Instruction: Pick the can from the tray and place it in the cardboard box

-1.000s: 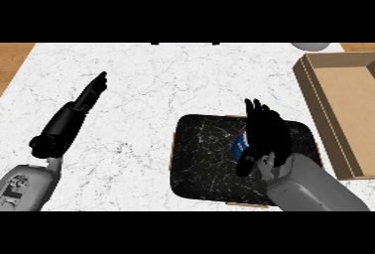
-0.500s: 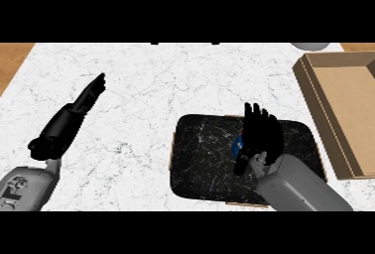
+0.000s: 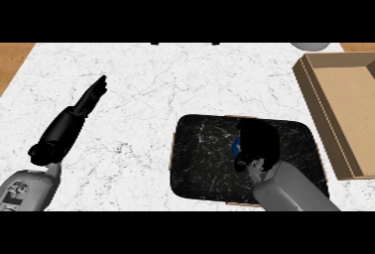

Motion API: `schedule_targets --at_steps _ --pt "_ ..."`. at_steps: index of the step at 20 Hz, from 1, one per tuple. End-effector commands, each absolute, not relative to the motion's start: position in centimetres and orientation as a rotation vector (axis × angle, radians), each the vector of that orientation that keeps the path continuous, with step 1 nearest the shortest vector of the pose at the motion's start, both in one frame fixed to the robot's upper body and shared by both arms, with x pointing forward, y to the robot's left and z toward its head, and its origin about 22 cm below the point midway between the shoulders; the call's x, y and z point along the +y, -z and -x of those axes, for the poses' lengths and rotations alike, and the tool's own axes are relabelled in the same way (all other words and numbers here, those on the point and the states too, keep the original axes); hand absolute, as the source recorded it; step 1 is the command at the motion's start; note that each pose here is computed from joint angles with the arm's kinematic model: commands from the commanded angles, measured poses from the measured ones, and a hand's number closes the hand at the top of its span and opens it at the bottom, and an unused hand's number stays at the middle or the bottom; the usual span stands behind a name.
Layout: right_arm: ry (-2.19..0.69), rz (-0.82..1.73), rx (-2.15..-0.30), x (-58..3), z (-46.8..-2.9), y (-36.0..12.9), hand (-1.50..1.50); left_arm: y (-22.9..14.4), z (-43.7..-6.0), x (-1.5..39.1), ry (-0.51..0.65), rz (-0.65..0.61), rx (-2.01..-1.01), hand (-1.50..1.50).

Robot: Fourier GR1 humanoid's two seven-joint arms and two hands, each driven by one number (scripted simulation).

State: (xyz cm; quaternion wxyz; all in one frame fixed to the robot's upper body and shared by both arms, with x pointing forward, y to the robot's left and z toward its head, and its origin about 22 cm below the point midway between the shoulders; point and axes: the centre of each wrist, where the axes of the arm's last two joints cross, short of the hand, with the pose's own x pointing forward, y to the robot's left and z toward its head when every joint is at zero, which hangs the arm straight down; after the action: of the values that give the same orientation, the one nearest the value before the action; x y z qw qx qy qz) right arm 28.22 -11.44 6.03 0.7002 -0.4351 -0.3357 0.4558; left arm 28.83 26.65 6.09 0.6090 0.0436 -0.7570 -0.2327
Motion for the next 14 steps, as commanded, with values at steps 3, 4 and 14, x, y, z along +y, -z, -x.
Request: schedule_targets --at_steps 3,4,14 --pt "-1.042 1.116 -0.703 -11.7 -28.8 -4.7 1.50 -6.4 -28.8 26.7 0.533 -0.097 -1.740 0.00" --pt "-1.052 1.139 -0.703 -9.9 -28.4 -4.7 1.50 -6.0 -27.0 27.8 0.526 -0.102 -1.738 0.00" --pt "-0.871 1.028 -0.972 -19.7 -39.8 -10.3 1.50 -7.4 -29.8 24.8 0.579 -0.034 -1.804 0.00"
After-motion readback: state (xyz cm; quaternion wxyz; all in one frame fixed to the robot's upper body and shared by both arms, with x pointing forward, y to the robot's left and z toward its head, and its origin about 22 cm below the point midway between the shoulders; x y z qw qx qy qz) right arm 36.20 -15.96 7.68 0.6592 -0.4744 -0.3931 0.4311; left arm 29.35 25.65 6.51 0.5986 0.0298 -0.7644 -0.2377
